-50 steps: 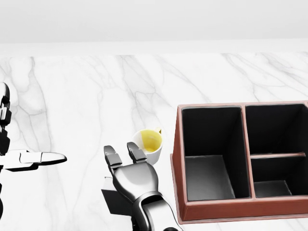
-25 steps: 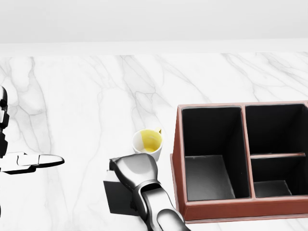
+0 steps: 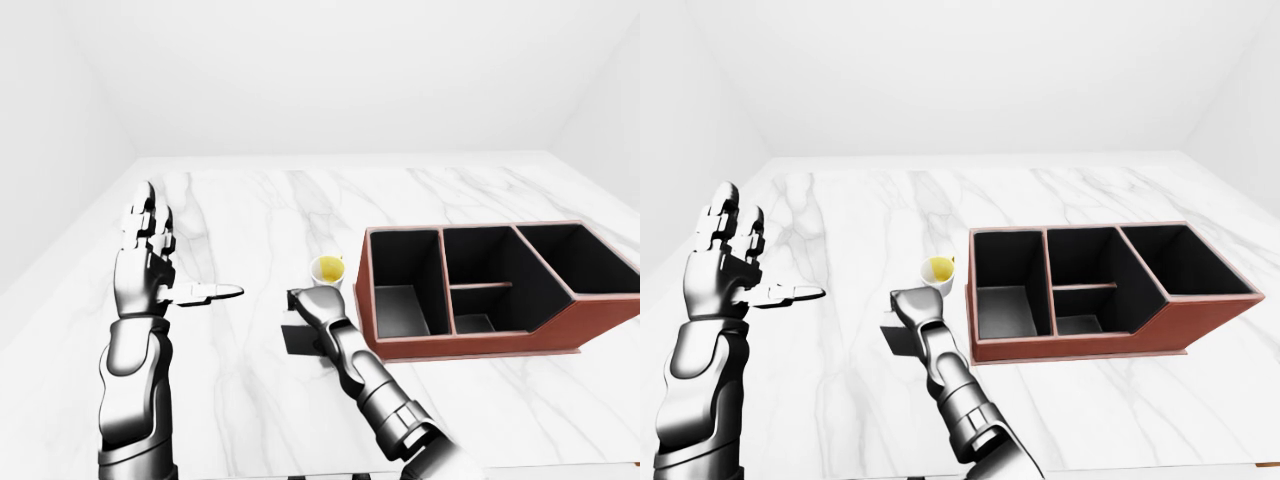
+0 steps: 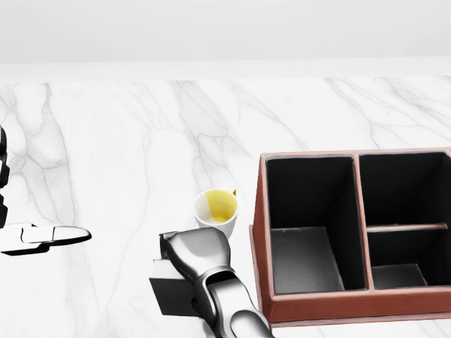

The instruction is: Pick up the book and place it in the caddy.

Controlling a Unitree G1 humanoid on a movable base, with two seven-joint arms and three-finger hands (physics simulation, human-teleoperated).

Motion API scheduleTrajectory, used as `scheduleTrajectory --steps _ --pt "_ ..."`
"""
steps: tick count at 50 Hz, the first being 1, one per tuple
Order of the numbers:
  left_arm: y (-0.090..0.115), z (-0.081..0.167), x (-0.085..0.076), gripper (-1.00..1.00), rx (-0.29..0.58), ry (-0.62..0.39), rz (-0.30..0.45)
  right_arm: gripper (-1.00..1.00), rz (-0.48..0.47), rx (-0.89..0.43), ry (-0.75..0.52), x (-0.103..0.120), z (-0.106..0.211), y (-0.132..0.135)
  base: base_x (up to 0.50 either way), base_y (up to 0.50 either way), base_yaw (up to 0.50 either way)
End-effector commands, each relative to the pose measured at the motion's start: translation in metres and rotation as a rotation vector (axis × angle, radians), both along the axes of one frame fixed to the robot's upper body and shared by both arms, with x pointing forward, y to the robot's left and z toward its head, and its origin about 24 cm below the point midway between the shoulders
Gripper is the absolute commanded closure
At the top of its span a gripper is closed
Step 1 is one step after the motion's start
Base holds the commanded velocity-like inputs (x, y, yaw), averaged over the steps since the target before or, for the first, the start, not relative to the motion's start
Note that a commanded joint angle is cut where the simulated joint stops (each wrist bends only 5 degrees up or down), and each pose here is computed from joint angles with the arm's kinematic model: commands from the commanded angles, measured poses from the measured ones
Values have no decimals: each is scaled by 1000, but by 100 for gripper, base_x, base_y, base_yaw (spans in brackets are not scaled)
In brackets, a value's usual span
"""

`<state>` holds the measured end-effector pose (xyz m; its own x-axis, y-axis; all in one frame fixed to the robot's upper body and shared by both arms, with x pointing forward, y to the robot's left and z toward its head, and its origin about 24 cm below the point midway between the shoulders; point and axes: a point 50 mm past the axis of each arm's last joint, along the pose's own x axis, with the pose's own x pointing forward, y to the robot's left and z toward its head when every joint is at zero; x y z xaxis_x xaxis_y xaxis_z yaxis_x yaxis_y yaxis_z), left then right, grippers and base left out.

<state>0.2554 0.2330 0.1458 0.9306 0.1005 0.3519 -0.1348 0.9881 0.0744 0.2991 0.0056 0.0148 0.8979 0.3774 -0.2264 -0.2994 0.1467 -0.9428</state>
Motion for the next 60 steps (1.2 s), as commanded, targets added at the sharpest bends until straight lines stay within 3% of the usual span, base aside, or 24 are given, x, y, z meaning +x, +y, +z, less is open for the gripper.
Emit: scheduleTrajectory --steps 1,22,41,53,60 --pt "1 -2 -3 -100 -5 3 4 100 -3 15 59 -23 -8 -10 0 0 0" --pt "1 -1 -3 -100 -4 2 7 100 21 120 -64 -22 67 -17 0 0 0" --pt "2 2 -3 -100 -2 -10 8 100 43 124 -215 -29 147 -30 0 0 0" --pt "1 1 -2 -100 -1 -5 6 100 50 151 -343 -37 201 -37 0 0 0" --pt "0 -1 -2 -100 -3 1 5 100 27 177 -479 -36 235 -50 0 0 0"
